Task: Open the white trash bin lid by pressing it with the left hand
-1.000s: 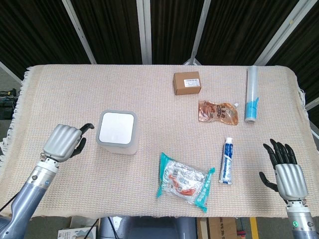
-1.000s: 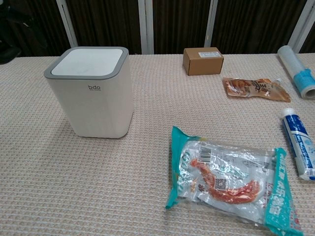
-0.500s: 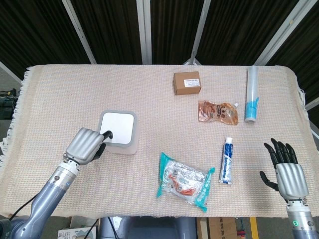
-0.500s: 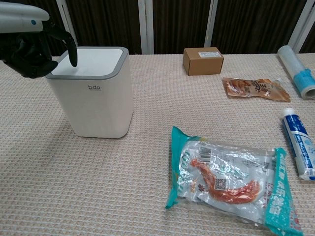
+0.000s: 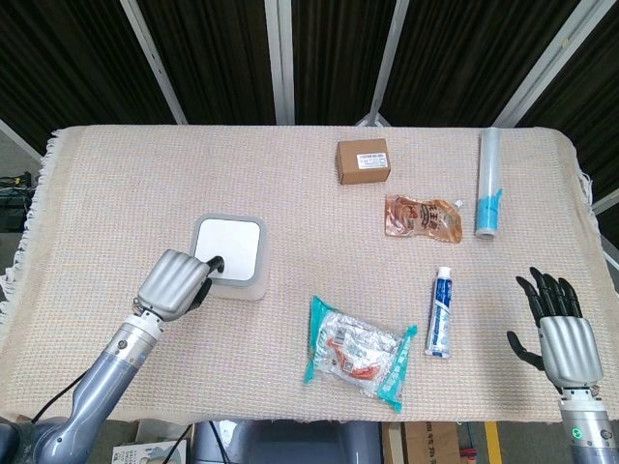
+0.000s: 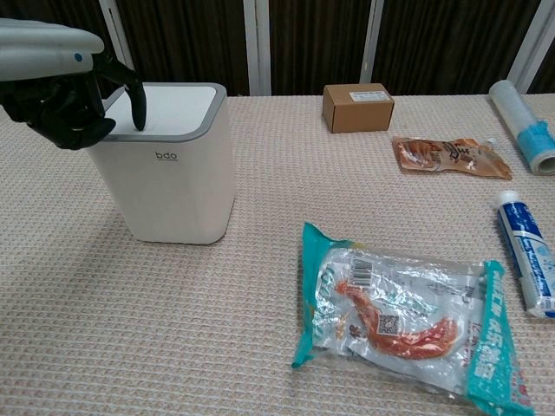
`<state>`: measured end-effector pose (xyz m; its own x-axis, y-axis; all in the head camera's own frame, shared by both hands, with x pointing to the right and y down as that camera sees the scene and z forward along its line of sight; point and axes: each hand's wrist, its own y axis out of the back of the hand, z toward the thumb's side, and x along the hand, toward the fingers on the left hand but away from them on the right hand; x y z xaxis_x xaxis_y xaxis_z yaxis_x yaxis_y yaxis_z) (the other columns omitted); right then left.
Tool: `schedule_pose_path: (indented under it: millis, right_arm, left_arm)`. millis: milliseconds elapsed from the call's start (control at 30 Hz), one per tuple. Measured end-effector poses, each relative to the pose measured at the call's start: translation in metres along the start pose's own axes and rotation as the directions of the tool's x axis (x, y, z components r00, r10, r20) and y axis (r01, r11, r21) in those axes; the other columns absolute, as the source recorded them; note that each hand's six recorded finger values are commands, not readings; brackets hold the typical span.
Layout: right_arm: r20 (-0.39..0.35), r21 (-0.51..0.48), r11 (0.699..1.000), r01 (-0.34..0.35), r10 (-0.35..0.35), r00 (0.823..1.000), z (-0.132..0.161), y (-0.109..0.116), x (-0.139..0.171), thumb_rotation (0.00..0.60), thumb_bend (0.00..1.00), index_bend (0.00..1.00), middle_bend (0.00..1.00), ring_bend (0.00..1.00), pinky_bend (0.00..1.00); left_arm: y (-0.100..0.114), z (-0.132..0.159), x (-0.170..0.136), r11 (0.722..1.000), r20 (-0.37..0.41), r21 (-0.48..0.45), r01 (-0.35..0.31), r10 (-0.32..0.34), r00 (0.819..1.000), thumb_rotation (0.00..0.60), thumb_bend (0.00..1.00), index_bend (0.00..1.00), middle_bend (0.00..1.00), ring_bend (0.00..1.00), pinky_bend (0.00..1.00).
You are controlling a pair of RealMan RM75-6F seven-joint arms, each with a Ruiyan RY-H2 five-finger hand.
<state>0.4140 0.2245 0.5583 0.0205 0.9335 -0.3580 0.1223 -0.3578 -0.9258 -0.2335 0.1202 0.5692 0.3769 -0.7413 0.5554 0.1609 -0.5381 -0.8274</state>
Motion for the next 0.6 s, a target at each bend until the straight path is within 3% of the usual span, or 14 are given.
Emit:
schedule_pose_path:
  millis: [367,467,600]
  right_arm:
    - [0.000,-0.004,1.000,0.003,-0.003,1.000,0.000,0.001,0.000,0.600,0.30,0.13,0.02,0.03,0.04]
    - [0.001,-0.003,1.000,0.003,-0.003,1.000,0.000,0.001,0.000,0.600,0.30,0.13,0.02,0.03,0.04]
    - [0.001,0.000,1.000,0.002,-0.002,1.000,0.000,0.000,0.000,0.600,0.30,0.13,0.02,0.03,0.04]
  left_arm:
    - [-0.007,0.002,0.001,0.999,-0.008,0.030,0.025,-0.024,1.000,0.600,0.74,0.39,0.90,0.72,0.70]
    - [-0.001,0.004,0.001,1.000,-0.002,0.016,-0.001,0.001,1.000,0.600,0.73,0.38,0.88,0.72,0.70]
    - [0.019,0.007,-0.004,0.996,0.001,-0.018,-0.090,0.090,0.996,0.600,0.64,0.38,0.81,0.67,0.70]
